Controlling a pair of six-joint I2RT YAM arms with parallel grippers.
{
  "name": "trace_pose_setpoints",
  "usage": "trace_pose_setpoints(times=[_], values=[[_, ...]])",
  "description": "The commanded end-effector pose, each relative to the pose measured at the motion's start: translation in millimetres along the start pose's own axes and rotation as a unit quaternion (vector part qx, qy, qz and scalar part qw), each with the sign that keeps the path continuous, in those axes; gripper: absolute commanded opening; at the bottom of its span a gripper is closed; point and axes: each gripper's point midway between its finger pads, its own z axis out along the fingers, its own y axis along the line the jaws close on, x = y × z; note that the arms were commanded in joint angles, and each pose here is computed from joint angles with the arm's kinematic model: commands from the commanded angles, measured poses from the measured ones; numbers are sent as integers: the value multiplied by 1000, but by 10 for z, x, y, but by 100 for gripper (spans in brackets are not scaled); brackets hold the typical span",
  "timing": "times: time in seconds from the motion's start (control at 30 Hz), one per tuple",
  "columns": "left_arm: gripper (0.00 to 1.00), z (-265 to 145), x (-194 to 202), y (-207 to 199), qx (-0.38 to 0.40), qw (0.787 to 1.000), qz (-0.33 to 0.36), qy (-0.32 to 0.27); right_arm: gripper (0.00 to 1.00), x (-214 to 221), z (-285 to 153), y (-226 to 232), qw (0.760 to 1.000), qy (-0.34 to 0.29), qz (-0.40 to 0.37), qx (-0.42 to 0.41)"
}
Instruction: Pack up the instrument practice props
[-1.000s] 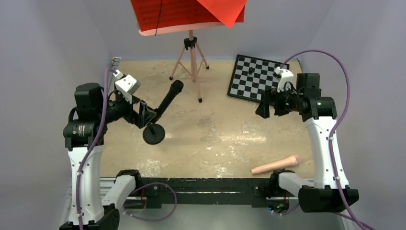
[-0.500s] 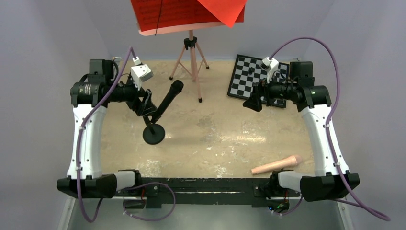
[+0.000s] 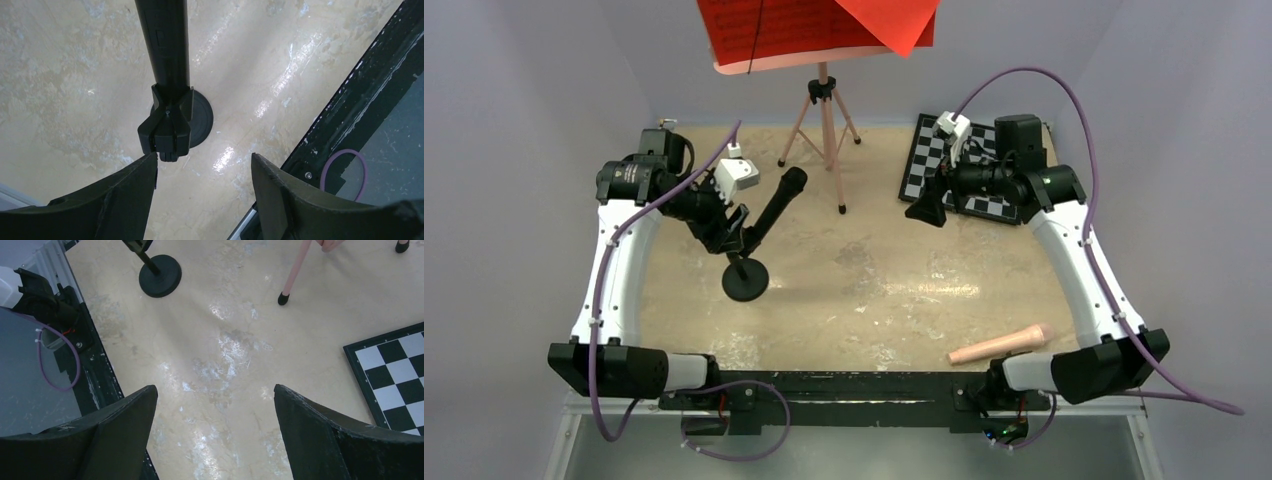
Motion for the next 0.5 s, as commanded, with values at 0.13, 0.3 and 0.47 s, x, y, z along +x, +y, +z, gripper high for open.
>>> trace_pose_setpoints(times=[0.13, 0.3, 0.47], values=[[72, 139, 38, 318, -66, 997, 23, 12, 91, -329, 191, 79, 998, -27, -43, -43], [73, 253, 136, 453, -80, 996, 30, 31, 91, -457, 367, 174, 997, -25, -30, -68], [73, 439, 96, 405, -38, 998, 35, 27, 91, -483, 416, 200, 997, -22, -26, -70]])
